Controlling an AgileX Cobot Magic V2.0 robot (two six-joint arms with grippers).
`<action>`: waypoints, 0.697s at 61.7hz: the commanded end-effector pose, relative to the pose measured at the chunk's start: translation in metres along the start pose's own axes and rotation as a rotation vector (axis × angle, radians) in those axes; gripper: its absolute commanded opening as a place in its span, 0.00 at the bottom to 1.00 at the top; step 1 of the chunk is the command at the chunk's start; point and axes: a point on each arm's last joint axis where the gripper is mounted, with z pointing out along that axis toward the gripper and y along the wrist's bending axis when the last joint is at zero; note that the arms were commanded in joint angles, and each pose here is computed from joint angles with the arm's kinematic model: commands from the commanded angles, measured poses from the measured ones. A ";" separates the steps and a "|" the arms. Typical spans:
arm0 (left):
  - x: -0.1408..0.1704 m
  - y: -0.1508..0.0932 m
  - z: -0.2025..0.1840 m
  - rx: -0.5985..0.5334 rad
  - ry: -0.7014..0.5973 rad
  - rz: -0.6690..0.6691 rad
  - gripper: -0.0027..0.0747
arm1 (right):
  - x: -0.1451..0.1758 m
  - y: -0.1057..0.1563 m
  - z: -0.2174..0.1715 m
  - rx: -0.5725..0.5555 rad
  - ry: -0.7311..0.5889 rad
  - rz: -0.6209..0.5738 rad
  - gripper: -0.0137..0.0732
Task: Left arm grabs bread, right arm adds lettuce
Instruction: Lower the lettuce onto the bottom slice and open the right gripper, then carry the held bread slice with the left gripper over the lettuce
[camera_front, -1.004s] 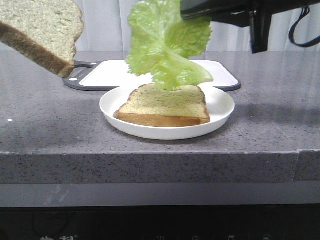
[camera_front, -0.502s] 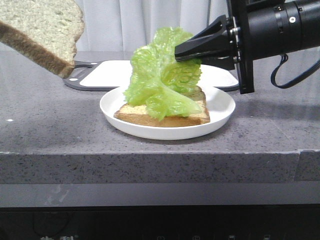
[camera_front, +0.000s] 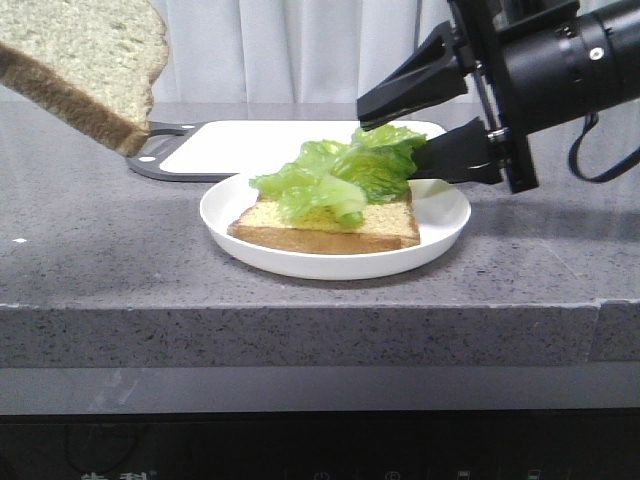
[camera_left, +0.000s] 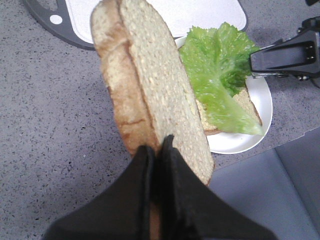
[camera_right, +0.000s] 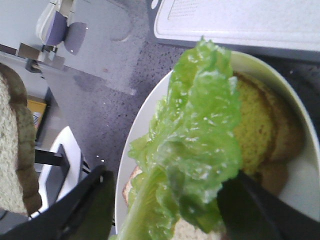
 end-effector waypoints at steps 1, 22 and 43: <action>-0.011 -0.004 -0.009 0.022 -0.101 -0.011 0.01 | -0.009 0.031 -0.022 -0.008 -0.050 -0.116 0.70; -0.015 -0.005 -0.006 0.043 -0.126 -0.035 0.01 | 0.002 0.082 -0.083 0.338 -0.102 -0.351 0.70; -0.032 -0.019 0.044 0.329 -0.089 -0.053 0.01 | 0.042 0.149 -0.136 0.344 -0.162 -0.515 0.70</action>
